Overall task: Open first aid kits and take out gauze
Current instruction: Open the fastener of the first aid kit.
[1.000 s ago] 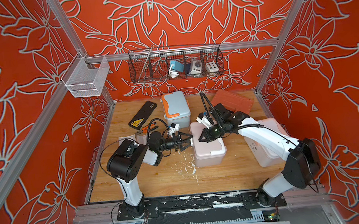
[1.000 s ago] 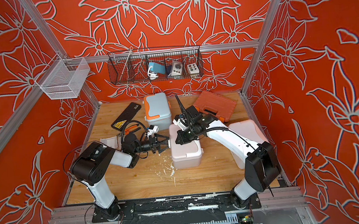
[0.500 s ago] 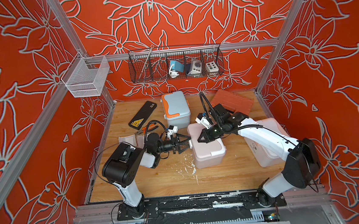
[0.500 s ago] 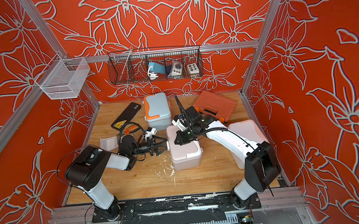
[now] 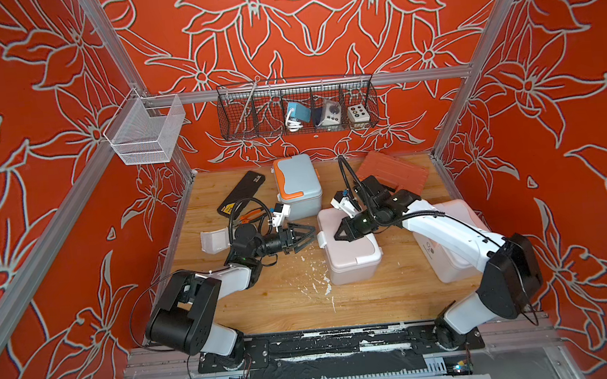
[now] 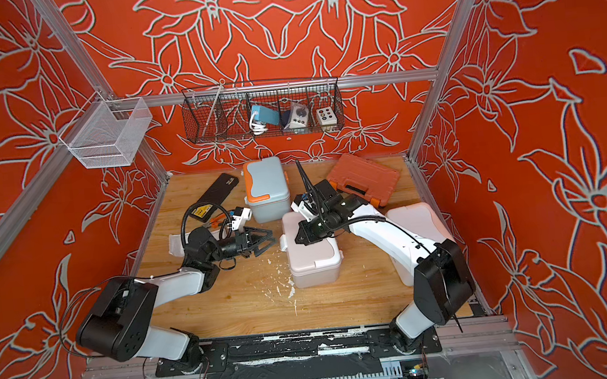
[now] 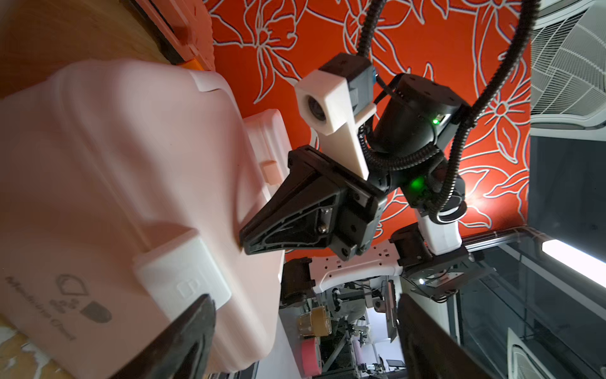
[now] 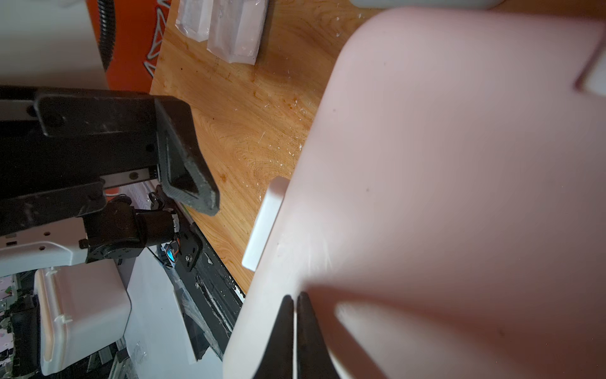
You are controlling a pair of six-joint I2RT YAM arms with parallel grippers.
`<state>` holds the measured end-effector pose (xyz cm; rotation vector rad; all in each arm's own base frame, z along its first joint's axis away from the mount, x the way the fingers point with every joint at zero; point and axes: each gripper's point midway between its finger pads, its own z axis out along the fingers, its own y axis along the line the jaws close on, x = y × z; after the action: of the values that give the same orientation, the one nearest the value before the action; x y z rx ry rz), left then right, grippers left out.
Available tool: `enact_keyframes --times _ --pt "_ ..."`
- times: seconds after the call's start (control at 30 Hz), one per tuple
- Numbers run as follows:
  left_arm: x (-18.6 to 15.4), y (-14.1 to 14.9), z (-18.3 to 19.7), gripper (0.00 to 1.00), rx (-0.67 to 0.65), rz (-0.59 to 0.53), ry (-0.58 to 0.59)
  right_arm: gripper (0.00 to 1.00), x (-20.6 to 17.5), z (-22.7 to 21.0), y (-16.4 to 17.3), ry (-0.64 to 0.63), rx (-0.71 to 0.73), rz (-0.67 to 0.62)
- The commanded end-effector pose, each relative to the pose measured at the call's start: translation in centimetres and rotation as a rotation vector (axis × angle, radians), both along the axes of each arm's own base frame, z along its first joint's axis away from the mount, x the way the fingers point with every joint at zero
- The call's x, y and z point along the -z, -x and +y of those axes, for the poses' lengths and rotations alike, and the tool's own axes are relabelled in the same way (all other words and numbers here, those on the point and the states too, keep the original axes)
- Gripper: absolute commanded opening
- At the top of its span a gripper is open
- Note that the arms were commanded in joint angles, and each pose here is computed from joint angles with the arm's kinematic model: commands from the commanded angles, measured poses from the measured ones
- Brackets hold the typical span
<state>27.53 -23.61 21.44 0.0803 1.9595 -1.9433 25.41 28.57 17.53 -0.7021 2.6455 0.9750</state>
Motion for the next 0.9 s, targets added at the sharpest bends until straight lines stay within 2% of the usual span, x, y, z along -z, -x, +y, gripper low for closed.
enact_keyframes --times 0.0,0.1,0.23,0.47,0.67,0.87 --pt "1.2 -0.6 0.3 0.84 -0.038 0.013 -0.084 0.14 3.1 -2.9 1.6 0.18 0.038 0.09" --pt "2.9 -1.3 0.5 0.85 -0.09 0.058 -0.205 0.21 1.4 -3.2 1.4 0.179 0.05 0.048" --pt "4.1 -1.9 0.6 0.86 -0.148 0.068 -0.375 0.36 -0.3 -4.4 1.2 0.211 0.078 -0.015" --pt "4.6 -2.3 -0.7 0.87 -0.192 0.032 -0.639 0.59 -1.0 -8.0 0.5 0.372 0.141 -0.122" --pt "4.9 -2.8 -1.1 0.87 -0.234 -0.005 -0.815 0.69 -0.1 -9.6 0.4 0.451 0.152 -0.143" --pt "6.6 -2.2 -0.8 0.86 -0.239 0.002 -0.929 0.7 0.5 -10.0 0.5 0.481 0.142 -0.142"
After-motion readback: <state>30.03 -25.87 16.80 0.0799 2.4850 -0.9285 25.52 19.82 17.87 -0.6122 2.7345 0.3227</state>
